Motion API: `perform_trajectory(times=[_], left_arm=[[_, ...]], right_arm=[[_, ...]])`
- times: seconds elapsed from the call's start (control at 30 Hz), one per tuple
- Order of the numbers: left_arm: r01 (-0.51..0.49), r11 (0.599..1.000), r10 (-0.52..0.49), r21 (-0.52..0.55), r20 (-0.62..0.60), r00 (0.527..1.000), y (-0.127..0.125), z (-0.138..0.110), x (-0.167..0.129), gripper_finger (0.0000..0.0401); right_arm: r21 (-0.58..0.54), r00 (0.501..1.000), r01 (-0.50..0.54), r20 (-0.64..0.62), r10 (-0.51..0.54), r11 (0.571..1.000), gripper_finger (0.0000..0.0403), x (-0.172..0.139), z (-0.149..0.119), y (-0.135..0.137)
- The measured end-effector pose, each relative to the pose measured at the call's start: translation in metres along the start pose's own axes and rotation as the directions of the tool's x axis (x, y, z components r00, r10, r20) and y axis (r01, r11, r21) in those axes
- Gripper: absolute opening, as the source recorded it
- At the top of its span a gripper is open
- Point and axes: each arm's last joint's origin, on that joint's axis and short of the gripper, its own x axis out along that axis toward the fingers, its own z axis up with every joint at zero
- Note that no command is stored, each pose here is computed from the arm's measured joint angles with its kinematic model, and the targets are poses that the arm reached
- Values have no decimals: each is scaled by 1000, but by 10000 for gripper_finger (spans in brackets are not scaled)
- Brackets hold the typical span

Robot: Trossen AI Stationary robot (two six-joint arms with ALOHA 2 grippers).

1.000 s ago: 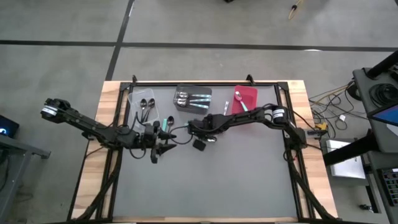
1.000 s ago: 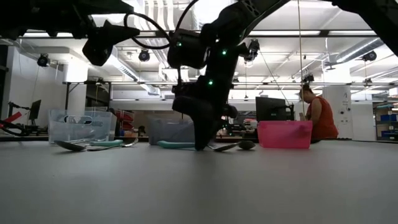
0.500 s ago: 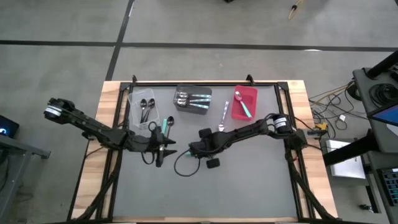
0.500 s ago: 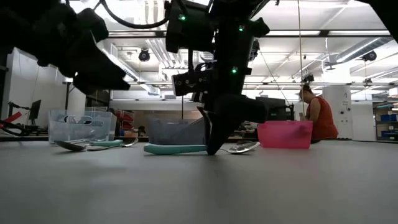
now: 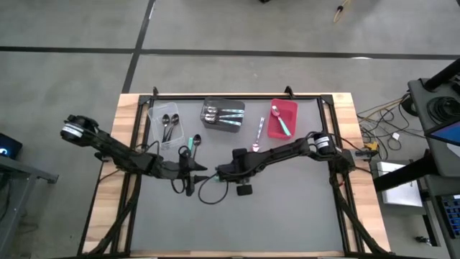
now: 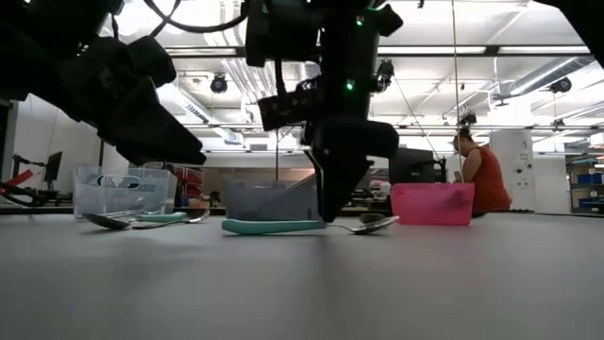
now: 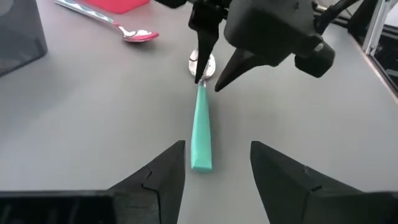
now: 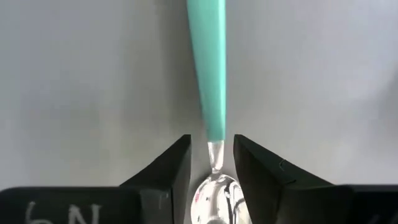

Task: Sort silverware by color (type)
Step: Put the right green spoon into the red bin

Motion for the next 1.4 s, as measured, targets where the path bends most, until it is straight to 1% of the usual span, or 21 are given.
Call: perform_trajectory(times=[0.07, 0.13, 0.23, 0.37, 0.5, 0.57, 0.7, 0.8, 0.93, 1.0, 1.07, 1.17, 1.2, 1.3, 1.4], left_arm=[[3, 1000, -2, 0, -2, 1000, -1, 0, 0, 160], [6, 1000, -6, 11, -5, 1000, -1, 0, -3, 159], [11, 1000, -12, 29, 6, 1000, -2, 5, -10, 159], [31, 999, -34, 38, 60, 998, -2, 16, -20, 159], [39, 997, -45, 71, 91, 995, -1, 24, -31, 159], [12, 996, -20, 86, 97, 995, 2, 26, -38, 159], [-58, 995, 48, 82, 124, 991, 8, 31, -51, 159], [-66, 995, 55, 70, 148, 988, 10, 34, -59, 159], [-63, 996, 53, 58, 172, 984, 11, 37, -63, 159], [-68, 996, 55, 65, 177, 983, 11, 38, -64, 159], [-71, 995, 57, 74, 173, 983, 11, 37, -64, 159], [-76, 994, 62, 81, 164, 985, 11, 36, -62, 159], [-77, 994, 63, 82, 161, 985, 11, 36, -62, 159], [-82, 992, 67, 93, 155, 986, 11, 35, -60, 159], [-86, 992, 71, 97, 150, 986, 11, 34, -59, 159]], right_arm=[[19, 1000, 6, 10, -6, 1000, 116, -4, 3, -1], [54, 999, 34, 33, -36, 998, 116, -8, 6, -2], [162, 989, 94, 95, -111, 982, 110, -12, 13, -5], [298, 965, 48, 233, -121, 953, 97, -11, 27, -5], [433, 922, 8, 347, -175, 901, 76, -9, 39, -5], [457, 910, -14, 374, -178, 889, 64, -6, 43, -5], [488, 899, -44, 401, -179, 872, 41, 11, 49, 1], [492, 908, -46, 383, -169, 869, 26, 25, 49, 11], [450, 921, -43, 363, -138, 892, 11, 23, 45, 28], [415, 936, -61, 339, -92, 908, 10, 18, 41, 35], [380, 952, -105, 307, -18, 919, 9, 13, 37, 41], [346, 978, -148, 189, 86, 927, 9, 9, 24, 50], [335, 984, -148, 140, 106, 931, 9, 9, 18, 54], [313, 993, -108, -18, 119, 944, 9, 4, 2, 64], [333, 983, -47, -151, 102, 942, 9, 0, -13, 69]])
